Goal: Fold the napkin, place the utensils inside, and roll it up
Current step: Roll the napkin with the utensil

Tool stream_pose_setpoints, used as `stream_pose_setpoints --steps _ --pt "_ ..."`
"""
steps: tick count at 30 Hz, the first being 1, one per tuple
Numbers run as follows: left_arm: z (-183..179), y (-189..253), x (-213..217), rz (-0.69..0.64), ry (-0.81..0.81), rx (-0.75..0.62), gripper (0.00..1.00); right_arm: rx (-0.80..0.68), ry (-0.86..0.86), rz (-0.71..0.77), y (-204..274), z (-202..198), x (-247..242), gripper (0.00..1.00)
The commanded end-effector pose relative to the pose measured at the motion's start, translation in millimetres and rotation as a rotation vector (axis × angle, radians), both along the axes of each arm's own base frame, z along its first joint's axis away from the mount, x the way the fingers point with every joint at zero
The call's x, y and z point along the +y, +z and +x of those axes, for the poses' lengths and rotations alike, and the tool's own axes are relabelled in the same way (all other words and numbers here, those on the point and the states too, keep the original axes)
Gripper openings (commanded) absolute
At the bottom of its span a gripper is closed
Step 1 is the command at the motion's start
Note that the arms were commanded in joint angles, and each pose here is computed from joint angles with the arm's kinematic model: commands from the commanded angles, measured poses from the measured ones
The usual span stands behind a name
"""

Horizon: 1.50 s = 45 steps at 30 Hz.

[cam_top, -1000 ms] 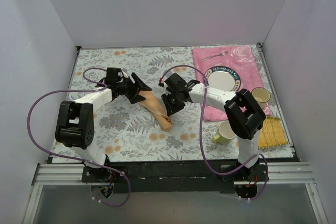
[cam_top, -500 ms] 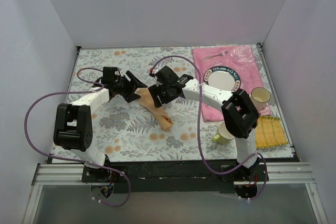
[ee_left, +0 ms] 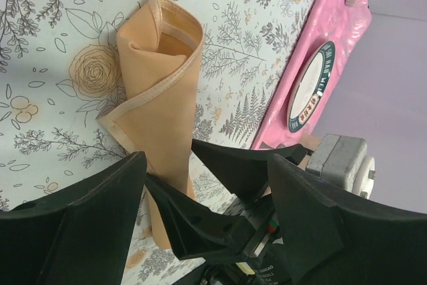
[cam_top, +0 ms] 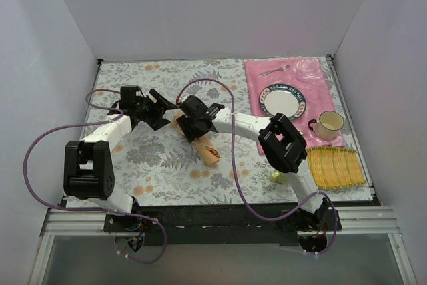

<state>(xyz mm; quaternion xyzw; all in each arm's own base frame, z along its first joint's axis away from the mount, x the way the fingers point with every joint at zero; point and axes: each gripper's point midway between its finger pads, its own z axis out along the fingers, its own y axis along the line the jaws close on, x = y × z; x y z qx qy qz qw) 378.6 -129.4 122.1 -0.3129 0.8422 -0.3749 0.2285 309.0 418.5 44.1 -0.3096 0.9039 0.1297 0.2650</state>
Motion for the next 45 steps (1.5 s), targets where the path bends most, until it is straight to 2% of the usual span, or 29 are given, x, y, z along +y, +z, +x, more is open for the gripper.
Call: stream_pose_setpoints --steps 1,6,10,14,20,23,27,33,40,45 --pt "-2 11 0 -0.011 -0.002 -0.03 0.73 -0.102 -0.018 -0.027 5 14 10 0.69" --pt "-1 10 -1 -0.017 -0.009 -0.03 0.73 -0.123 -0.037 -0.091 -11 16 0 0.58" --pt "-1 7 -7 -0.045 -0.034 -0.022 0.73 -0.115 -0.021 -0.074 -14 12 1 0.49" --pt "0 7 -16 -0.091 -0.067 -0.022 0.71 -0.038 0.027 0.032 -14 2 9 0.35" --pt "4 3 -43 -0.144 -0.149 -0.004 0.7 0.142 0.084 0.238 1 -6 14 0.26" --pt "7 -1 -49 -0.14 -0.146 -0.007 0.7 0.185 0.071 0.268 -1 0 4 0.24" --pt "9 -9 -58 -0.149 -0.161 0.018 0.7 0.201 0.052 0.277 -2 9 -6 0.24" --pt "16 0 -59 -0.158 -0.157 -0.008 0.69 0.224 0.037 0.223 -11 6 -10 0.31" --pt "24 0 -65 -0.196 -0.168 0.003 0.69 0.178 0.025 0.154 1 1 -4 0.58" --pt "26 -6 -69 -0.22 -0.174 0.028 0.69 0.168 0.035 0.18 27 -4 -4 0.63"
